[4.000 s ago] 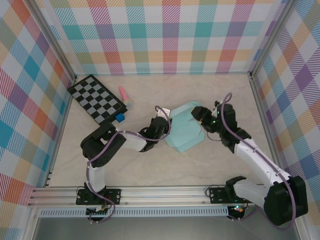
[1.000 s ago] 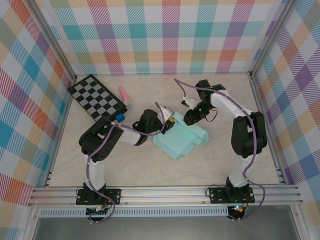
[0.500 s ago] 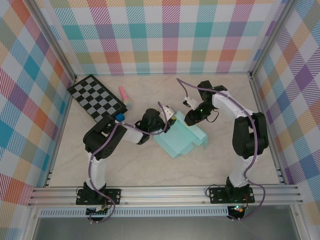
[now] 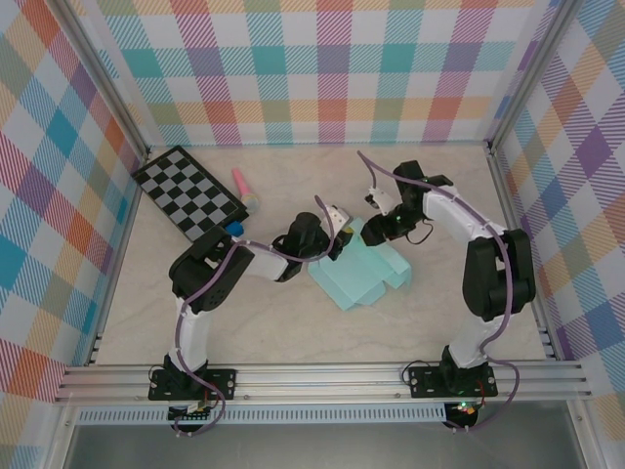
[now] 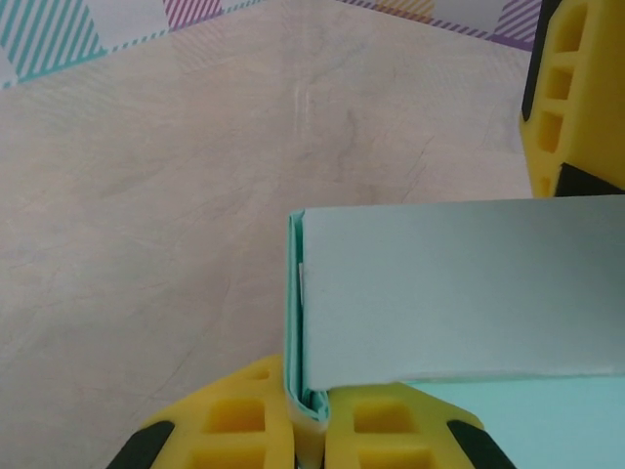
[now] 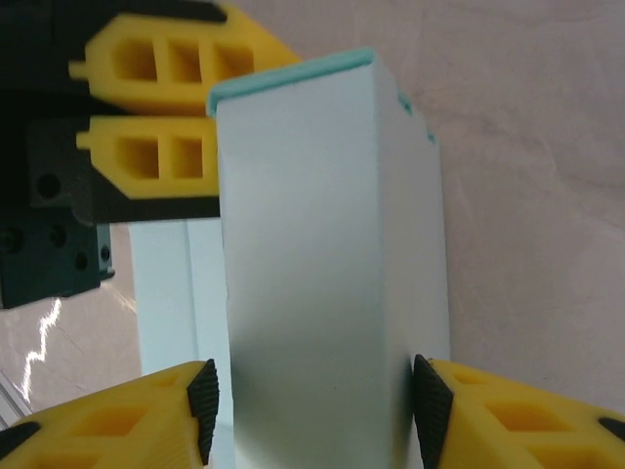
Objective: Fold the paper box
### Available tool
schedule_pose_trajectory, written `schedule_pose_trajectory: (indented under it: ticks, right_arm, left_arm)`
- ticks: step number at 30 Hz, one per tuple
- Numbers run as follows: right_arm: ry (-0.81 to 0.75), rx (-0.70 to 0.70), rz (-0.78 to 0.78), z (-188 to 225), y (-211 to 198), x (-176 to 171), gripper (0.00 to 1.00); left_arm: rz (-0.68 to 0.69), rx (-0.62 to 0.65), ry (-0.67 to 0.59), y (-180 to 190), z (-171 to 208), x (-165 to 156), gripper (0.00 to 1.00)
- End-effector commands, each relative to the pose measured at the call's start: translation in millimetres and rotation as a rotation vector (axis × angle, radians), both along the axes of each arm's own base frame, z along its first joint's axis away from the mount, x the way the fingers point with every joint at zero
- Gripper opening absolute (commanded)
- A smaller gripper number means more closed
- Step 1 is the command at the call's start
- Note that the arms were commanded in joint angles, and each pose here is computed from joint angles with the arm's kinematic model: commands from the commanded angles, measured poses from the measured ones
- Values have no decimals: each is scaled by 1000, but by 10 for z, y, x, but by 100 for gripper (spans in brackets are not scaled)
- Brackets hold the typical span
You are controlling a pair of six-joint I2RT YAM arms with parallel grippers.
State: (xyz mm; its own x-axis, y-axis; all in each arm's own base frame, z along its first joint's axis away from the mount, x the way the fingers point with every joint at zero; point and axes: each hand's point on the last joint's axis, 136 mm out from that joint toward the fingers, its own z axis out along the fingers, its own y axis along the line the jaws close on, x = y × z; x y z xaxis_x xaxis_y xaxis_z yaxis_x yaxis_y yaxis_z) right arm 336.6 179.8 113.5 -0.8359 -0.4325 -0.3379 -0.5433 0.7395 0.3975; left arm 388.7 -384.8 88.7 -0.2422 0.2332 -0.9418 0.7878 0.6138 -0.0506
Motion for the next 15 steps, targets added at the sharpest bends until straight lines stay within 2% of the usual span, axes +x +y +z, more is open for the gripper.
schedule_pose_trajectory:
  ticks: [1, 3, 5, 9, 13, 15]
  right_arm:
    - [-79, 113, -50, 333, 80, 89, 59]
    - [-123, 135, -72, 443, 42, 83, 61]
    - [-188, 157, -76, 568, 8, 75, 62]
    - [-259, 91, -98, 610, -176, 116, 64]
    - [-278, 111, -104, 645, -270, 100, 66]
    - [-274, 129, -68, 624, -244, 45, 67]
  left_arm:
    - [73, -38, 142, -8, 161, -40, 0]
    - [116, -26, 185, 62, 162, -26, 0]
    - [102, -8, 213, 82, 161, -75, 0]
    - [125, 50, 267, 195, 84, -153, 0]
    - [172, 93, 262, 360, 39, -180, 0]
    - [147, 126, 244, 370, 27, -211, 0]
